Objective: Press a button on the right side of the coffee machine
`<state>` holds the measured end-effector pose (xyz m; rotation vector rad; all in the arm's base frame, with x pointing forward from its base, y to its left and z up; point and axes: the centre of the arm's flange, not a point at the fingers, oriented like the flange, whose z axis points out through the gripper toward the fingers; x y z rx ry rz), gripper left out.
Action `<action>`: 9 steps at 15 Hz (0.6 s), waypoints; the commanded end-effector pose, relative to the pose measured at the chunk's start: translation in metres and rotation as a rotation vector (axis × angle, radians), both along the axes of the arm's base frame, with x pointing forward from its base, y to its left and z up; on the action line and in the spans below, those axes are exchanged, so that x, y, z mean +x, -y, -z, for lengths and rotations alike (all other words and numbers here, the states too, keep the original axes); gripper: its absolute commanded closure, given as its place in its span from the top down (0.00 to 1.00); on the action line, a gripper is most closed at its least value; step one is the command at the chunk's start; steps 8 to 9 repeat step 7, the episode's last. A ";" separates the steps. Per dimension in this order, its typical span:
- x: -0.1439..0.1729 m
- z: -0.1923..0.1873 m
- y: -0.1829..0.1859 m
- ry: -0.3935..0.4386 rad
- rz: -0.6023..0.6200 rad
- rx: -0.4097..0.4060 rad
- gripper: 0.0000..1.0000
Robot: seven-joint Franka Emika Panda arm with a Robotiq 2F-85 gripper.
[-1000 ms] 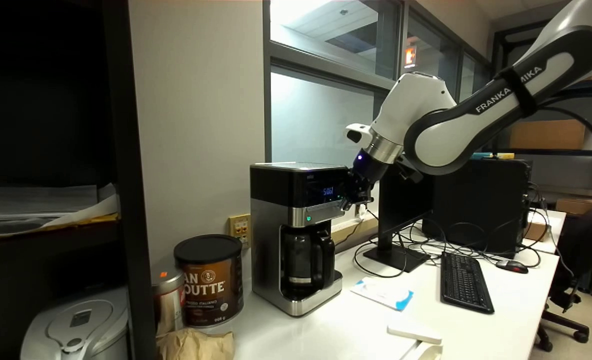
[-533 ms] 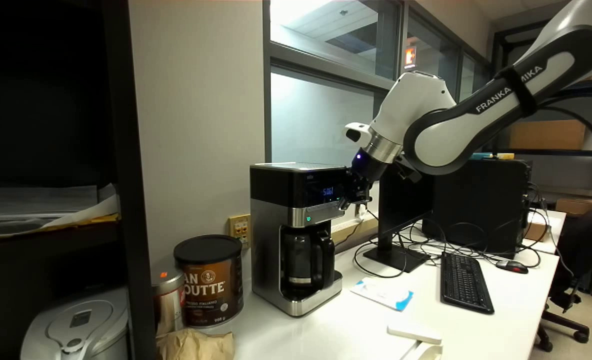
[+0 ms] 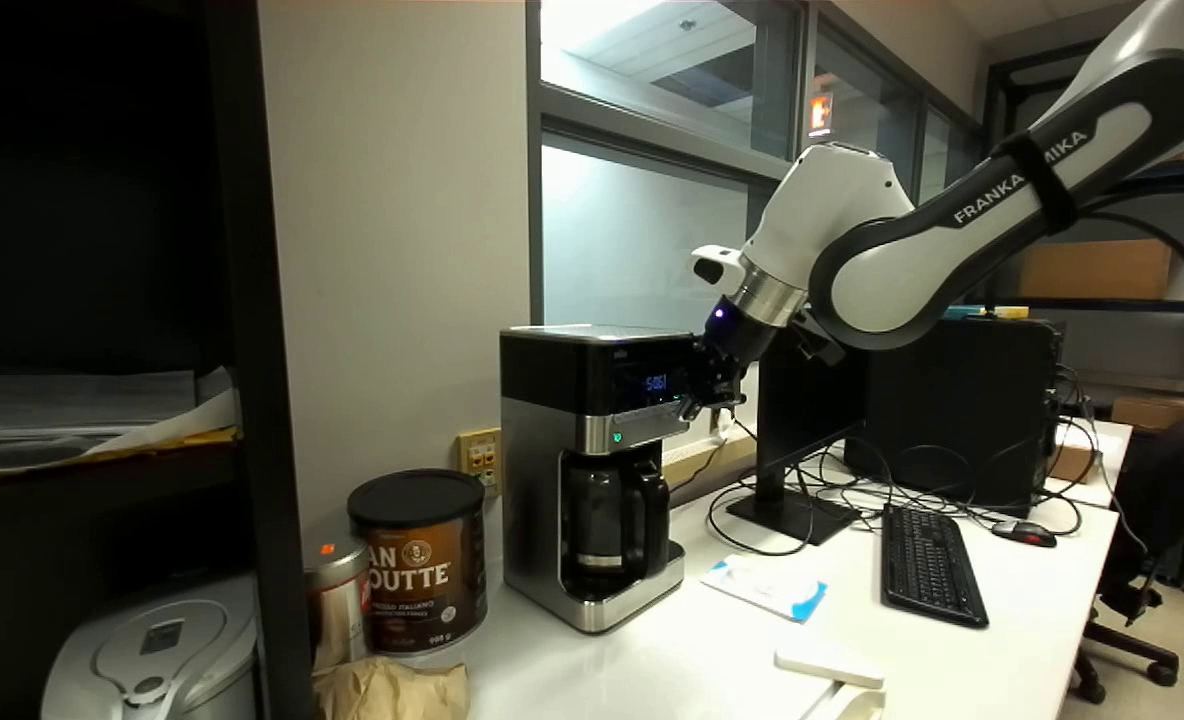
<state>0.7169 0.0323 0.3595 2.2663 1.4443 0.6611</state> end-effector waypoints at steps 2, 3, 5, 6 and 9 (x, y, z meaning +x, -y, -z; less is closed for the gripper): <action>-0.041 -0.013 0.022 -0.089 -0.073 -0.017 0.00; -0.050 -0.014 0.027 -0.106 -0.089 -0.022 0.00; -0.069 -0.019 0.036 -0.143 -0.128 -0.026 0.00; -0.078 -0.023 0.040 -0.161 -0.146 -0.027 0.00; -0.086 -0.026 0.043 -0.177 -0.167 -0.022 0.00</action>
